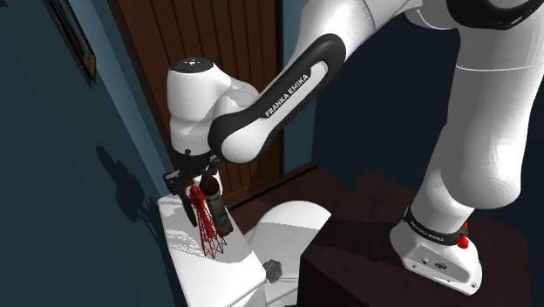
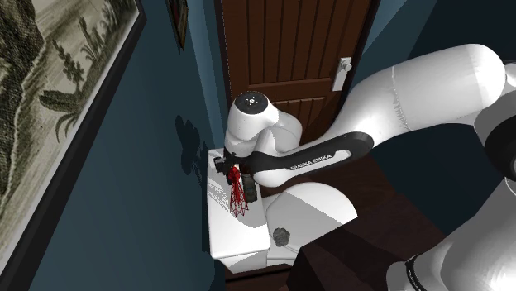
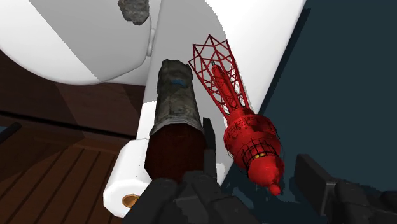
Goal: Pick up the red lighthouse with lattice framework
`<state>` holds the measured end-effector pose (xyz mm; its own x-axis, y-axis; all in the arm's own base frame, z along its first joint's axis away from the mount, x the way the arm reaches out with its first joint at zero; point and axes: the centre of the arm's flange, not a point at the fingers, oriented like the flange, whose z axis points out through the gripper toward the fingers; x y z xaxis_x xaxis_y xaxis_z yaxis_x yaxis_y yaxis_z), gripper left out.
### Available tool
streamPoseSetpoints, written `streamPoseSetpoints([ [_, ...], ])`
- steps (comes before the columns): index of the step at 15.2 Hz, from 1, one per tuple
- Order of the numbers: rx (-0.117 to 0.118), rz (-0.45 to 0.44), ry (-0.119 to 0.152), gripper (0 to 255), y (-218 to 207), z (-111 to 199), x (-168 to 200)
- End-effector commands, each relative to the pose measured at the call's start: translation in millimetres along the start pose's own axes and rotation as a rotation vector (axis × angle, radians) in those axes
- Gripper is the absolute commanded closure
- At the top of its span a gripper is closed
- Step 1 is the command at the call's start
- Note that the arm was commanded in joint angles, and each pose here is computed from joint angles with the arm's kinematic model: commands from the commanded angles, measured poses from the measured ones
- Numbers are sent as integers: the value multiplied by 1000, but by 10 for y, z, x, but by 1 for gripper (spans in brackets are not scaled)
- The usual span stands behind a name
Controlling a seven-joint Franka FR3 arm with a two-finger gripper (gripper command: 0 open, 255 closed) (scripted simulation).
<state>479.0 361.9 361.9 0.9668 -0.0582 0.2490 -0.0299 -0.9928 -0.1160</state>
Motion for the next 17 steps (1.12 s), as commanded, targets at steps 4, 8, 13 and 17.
streamPoseSetpoints([
  [4, 0, 0, 0, 255, 0, 9, 1],
  [8, 0, 0, 0, 255, -2, 12, 3],
  [13, 0, 0, 0, 255, -22, -188, 51],
  [17, 0, 0, 0, 255, -47, -391, 104],
])
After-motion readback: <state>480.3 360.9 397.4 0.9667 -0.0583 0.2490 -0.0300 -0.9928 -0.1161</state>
